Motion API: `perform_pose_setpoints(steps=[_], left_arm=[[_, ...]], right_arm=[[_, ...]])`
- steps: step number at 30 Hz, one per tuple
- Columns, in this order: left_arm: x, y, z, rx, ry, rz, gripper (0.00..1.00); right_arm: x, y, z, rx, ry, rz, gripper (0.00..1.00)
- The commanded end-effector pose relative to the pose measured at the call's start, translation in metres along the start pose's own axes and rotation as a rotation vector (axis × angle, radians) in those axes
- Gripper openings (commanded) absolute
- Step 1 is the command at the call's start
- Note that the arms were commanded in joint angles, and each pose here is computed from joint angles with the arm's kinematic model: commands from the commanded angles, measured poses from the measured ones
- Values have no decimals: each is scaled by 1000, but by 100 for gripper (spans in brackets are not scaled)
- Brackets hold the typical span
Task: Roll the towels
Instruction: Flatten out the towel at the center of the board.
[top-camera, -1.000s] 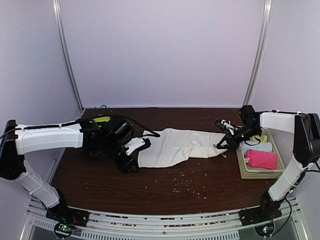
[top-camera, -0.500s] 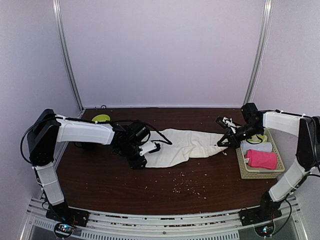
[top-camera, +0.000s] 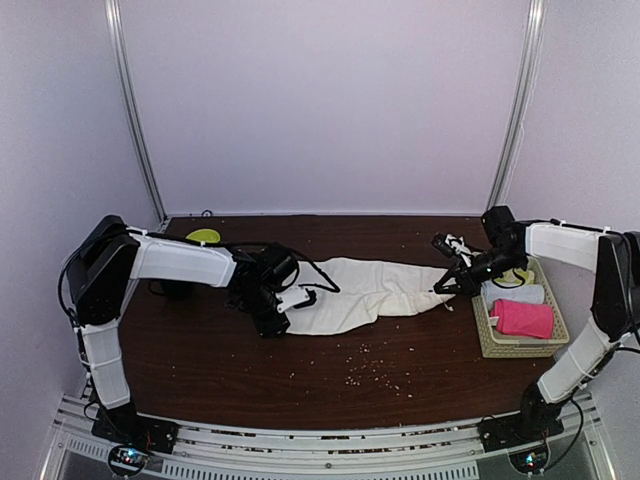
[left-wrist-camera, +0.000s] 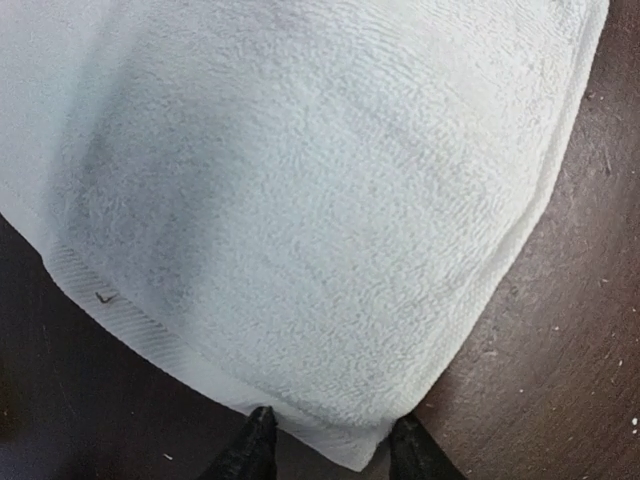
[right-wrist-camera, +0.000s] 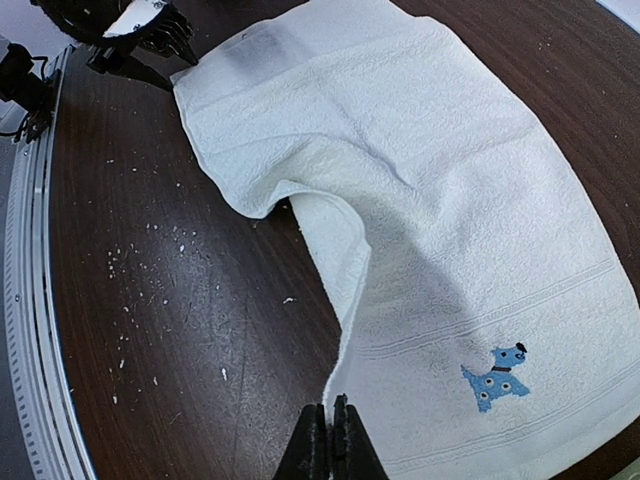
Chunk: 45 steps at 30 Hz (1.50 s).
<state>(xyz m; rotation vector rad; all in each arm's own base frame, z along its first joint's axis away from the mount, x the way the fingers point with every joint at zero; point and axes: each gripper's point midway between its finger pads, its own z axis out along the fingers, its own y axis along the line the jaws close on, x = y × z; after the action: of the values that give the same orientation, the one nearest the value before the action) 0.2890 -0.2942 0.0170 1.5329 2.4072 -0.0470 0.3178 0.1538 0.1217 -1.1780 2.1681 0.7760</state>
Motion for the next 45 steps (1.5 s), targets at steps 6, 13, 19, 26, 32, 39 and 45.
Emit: perform_pose_setpoints(steps=[6,13,19,26,32,39,45], left_arm=[[19,8,3,-27,92,-41,12],[-10,55,-105,-198,-53,-185,0],[-3,80,-174,-312,-89,-293,0],[-2,78,-252,-329,-267,-370,0],[19,53,-287,-248,-357,-398,0],[25,27,-313,-131,-486,-416,0],[37,27,-272,-134,-382,-462,0]], right_arm=[[-17,-10,-4,21,-32,39,0],[-88,-29,-58,114,-203,65,0],[-148,-10,-121,229,-402,0,0],[-170,41,-170,251,-531,-68,0],[-141,90,-168,166,-535,-118,0],[-101,138,-155,38,-512,-155,0],[-83,123,-135,38,-477,-64,0]])
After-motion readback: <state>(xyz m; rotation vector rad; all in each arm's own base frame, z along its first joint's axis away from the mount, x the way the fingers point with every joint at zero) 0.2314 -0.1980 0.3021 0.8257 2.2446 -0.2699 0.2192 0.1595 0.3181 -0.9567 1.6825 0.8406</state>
